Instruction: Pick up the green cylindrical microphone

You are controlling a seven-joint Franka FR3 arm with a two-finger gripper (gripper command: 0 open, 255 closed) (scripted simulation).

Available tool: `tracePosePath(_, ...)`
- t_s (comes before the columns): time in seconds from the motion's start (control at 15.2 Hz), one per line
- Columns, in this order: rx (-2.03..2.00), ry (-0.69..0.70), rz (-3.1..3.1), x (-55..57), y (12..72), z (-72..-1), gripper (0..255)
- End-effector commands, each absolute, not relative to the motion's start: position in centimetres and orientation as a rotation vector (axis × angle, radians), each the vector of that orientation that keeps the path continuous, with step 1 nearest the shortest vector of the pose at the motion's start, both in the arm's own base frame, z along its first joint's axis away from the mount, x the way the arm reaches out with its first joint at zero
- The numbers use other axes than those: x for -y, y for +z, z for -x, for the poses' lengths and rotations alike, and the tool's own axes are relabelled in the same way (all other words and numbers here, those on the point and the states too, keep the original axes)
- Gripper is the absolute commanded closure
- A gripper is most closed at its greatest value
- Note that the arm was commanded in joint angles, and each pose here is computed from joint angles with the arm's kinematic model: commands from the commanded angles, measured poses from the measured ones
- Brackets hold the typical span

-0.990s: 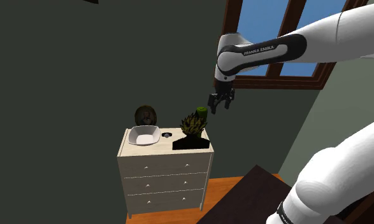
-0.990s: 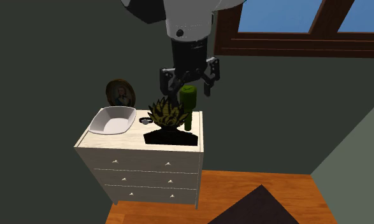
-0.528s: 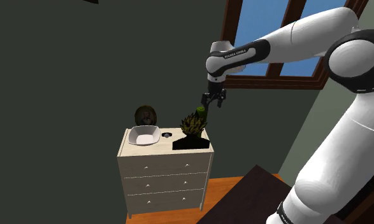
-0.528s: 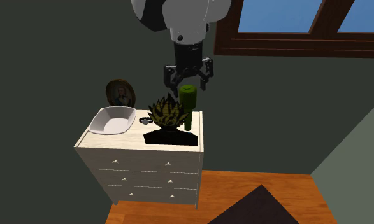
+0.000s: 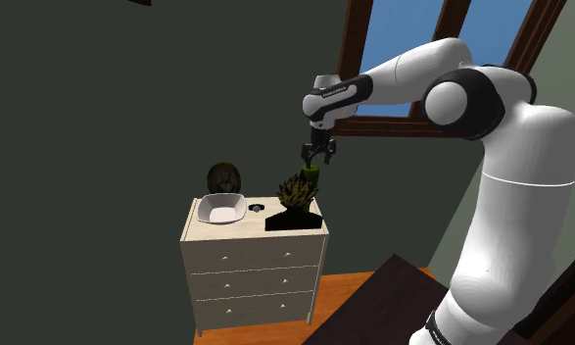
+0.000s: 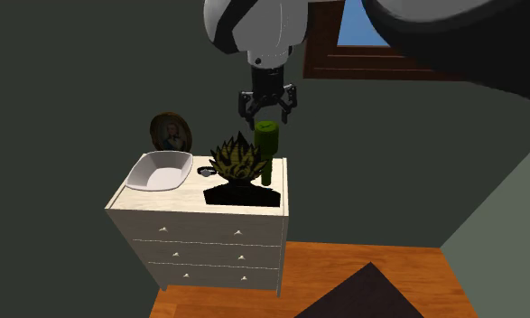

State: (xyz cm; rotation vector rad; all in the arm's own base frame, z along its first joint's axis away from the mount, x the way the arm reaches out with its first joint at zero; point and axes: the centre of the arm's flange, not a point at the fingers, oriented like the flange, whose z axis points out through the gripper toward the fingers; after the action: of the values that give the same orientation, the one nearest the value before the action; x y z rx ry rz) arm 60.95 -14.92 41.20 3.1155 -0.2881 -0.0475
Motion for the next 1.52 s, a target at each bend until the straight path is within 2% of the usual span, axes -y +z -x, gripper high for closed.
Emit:
tracePosePath(0.0,0.305,-0.050,-3.118,16.3,40.0,-62.9,0)
tracePosePath(0.73,0.319,-0.052,-3.121,17.3,35.2,-64.5,0)
tracePosePath(0.79,0.319,-0.052,-3.121,17.3,35.2,-64.5,255)
tracePosePath(1.45,0.319,-0.052,-3.121,17.3,35.8,-64.5,255)
